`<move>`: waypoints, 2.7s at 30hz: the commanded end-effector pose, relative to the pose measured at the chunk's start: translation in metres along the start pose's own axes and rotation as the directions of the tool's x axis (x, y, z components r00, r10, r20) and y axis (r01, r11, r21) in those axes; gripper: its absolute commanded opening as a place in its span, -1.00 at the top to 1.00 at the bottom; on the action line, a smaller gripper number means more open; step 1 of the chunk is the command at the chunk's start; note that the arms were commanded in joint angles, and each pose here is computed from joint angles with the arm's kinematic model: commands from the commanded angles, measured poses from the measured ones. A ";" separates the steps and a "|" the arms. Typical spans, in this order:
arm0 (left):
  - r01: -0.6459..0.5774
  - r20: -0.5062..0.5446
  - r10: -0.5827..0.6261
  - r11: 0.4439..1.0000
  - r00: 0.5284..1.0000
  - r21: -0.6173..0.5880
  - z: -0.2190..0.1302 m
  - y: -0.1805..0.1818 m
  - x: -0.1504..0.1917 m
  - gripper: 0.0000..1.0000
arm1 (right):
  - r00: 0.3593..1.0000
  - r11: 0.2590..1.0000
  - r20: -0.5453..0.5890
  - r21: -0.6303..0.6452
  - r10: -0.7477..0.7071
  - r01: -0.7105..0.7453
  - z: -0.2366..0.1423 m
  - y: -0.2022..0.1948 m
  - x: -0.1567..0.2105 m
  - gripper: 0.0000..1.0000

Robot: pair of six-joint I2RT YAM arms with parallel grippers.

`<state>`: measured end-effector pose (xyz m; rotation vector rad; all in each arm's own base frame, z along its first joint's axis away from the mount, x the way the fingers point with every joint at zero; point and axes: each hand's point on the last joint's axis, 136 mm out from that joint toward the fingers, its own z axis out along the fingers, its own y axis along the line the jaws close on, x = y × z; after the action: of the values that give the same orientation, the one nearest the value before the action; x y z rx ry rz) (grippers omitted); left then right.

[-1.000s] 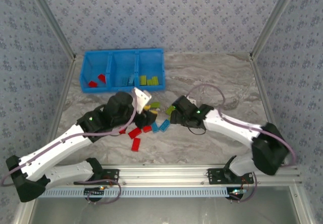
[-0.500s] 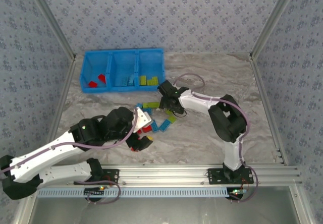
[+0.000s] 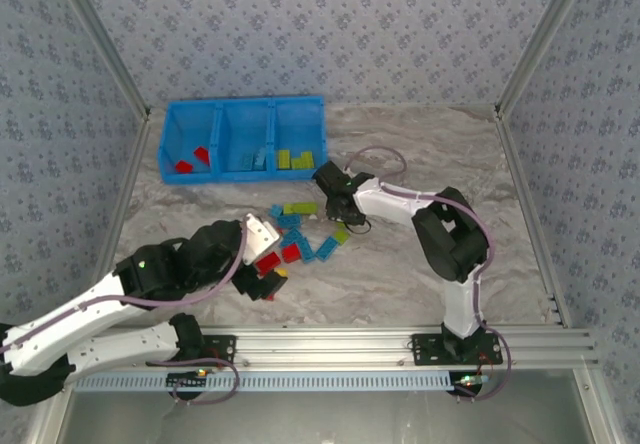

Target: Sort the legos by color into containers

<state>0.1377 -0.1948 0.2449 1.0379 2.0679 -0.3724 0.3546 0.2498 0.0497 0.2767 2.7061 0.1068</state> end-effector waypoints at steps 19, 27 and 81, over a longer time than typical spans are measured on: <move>0.173 0.052 -0.165 0.933 0.985 -0.316 -0.015 0.072 0.027 -0.98 | 0.835 0.890 0.429 -0.133 -0.344 0.435 -0.056 0.166 -0.157 0.41; 0.190 0.050 -0.184 0.925 0.982 -0.329 -0.013 0.077 0.031 -0.99 | 0.871 0.862 0.370 -0.266 -0.322 0.432 -0.020 0.183 -0.164 -0.01; 0.742 0.193 -0.771 0.464 0.607 -0.484 0.086 0.160 0.087 0.45 | 0.784 0.622 0.358 -0.477 -0.507 0.620 -0.241 0.092 0.095 -1.00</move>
<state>0.2446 -0.1010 0.0701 -0.2807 2.6053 -0.1768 0.1870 0.3433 0.2191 -0.7324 2.3503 0.6086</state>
